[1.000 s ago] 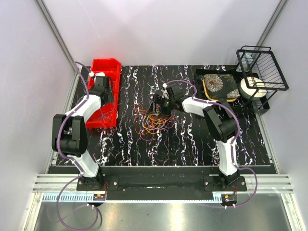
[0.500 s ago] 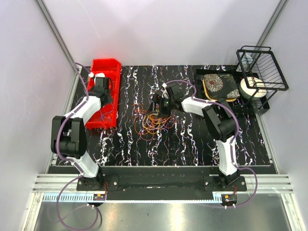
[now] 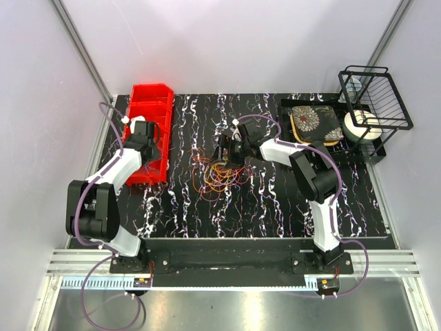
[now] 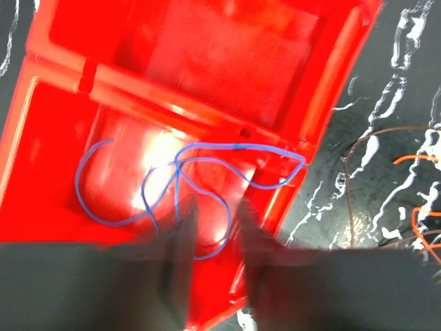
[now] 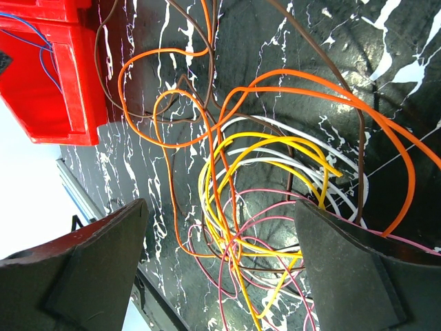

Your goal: Untangle the cables

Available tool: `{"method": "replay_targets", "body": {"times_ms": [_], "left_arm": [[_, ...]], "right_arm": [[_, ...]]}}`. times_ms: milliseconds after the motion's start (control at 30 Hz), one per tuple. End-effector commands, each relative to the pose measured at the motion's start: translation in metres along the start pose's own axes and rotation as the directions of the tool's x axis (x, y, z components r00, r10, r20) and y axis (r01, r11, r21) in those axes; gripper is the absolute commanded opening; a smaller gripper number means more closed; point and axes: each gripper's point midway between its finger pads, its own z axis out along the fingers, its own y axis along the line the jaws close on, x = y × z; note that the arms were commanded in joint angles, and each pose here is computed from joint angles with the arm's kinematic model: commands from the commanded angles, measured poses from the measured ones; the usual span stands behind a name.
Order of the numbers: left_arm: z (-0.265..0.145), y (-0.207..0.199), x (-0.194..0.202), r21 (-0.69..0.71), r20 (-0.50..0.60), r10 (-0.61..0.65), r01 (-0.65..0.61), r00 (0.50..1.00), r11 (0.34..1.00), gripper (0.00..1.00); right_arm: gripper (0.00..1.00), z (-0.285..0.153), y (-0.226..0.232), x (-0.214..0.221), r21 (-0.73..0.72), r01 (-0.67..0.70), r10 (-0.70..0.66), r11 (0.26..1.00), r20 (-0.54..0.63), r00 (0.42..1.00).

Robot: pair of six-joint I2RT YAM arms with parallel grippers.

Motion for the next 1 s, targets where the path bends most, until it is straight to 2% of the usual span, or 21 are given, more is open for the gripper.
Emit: {"method": "replay_targets", "body": {"times_ms": [0,67,300,667,767,800,833,900,967], "left_arm": [[-0.008,0.008,-0.015,-0.040,0.078,-0.056,0.059,0.995,0.997,0.55],[-0.013,0.011,-0.019,-0.047,0.105,-0.065,0.070,0.992,0.996,0.62],[-0.010,0.026,-0.021,-0.126,0.135,-0.056,0.073,0.989,0.989,0.64],[0.024,0.029,-0.010,-0.185,0.068,-0.023,0.036,0.997,0.982,0.53],[0.028,0.032,-0.010,-0.186,0.065,-0.024,0.036,0.998,0.982,0.47],[0.028,0.032,-0.010,-0.189,0.066,-0.023,0.035,0.998,0.981,0.42],[0.029,0.034,-0.011,-0.194,0.069,-0.024,0.038,0.997,0.980,0.32],[0.029,0.035,-0.013,-0.195,0.074,-0.023,0.037,0.997,0.980,0.24],[0.029,0.038,-0.015,-0.204,0.079,-0.026,0.041,0.997,0.978,0.21]], "right_arm": [[0.93,-0.001,0.009,-0.009,-0.029,0.014,-0.013,0.999,0.014,1.000],[0.93,-0.002,0.011,-0.009,-0.030,0.018,-0.017,0.999,0.016,1.000],[0.93,-0.003,0.013,-0.009,-0.037,0.020,-0.020,0.999,0.015,1.000],[0.93,-0.001,0.010,-0.008,-0.032,0.014,-0.013,0.999,0.011,1.000],[0.93,0.000,0.009,-0.007,-0.031,0.012,-0.012,0.999,0.006,1.000],[0.93,0.000,0.008,-0.007,-0.031,0.009,-0.009,0.999,0.005,1.000],[0.93,0.002,0.007,-0.006,-0.029,0.008,-0.008,1.000,0.001,1.000],[0.93,0.004,0.006,-0.005,-0.031,0.004,-0.004,1.000,-0.002,1.000],[0.93,0.004,0.006,-0.005,-0.035,0.001,-0.001,0.999,-0.005,1.000]]}}
